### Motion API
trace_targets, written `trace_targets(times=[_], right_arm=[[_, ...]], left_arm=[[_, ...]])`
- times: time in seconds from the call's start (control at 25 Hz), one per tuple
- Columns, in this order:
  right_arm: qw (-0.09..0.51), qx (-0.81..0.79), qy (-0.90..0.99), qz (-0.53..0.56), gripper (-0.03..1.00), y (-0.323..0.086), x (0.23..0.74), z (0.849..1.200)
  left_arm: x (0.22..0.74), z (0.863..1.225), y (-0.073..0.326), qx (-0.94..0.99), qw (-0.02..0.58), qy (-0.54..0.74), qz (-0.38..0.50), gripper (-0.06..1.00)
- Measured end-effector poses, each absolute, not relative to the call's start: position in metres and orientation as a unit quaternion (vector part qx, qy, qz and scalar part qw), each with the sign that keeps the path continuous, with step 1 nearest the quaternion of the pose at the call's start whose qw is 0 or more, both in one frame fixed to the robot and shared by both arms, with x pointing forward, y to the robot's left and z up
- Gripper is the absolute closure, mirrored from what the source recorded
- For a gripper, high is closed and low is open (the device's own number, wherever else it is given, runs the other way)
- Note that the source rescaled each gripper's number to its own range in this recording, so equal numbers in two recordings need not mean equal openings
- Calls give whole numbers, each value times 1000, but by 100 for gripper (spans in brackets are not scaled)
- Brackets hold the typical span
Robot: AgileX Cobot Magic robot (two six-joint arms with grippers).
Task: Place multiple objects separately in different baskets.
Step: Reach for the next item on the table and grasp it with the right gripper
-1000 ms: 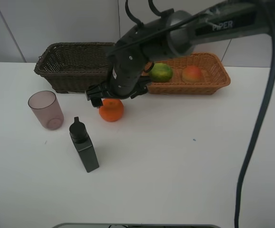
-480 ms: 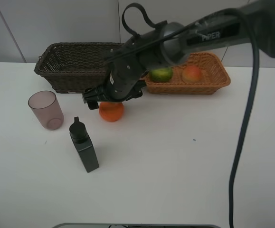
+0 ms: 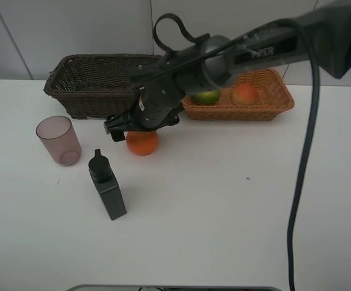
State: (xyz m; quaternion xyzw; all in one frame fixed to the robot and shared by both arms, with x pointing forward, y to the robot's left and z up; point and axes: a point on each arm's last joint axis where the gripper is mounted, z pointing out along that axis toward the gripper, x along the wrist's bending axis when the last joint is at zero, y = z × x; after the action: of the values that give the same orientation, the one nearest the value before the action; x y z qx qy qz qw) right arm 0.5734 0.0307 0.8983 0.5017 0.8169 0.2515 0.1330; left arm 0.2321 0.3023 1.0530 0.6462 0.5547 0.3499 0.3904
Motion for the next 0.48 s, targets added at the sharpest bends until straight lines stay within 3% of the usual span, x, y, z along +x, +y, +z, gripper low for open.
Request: trace_targets(times=[0.48], right_arm=[[134,500,819,248,-3,28,578,885]], left_arm=[[232,1053,302,646,390,555,350,-2]])
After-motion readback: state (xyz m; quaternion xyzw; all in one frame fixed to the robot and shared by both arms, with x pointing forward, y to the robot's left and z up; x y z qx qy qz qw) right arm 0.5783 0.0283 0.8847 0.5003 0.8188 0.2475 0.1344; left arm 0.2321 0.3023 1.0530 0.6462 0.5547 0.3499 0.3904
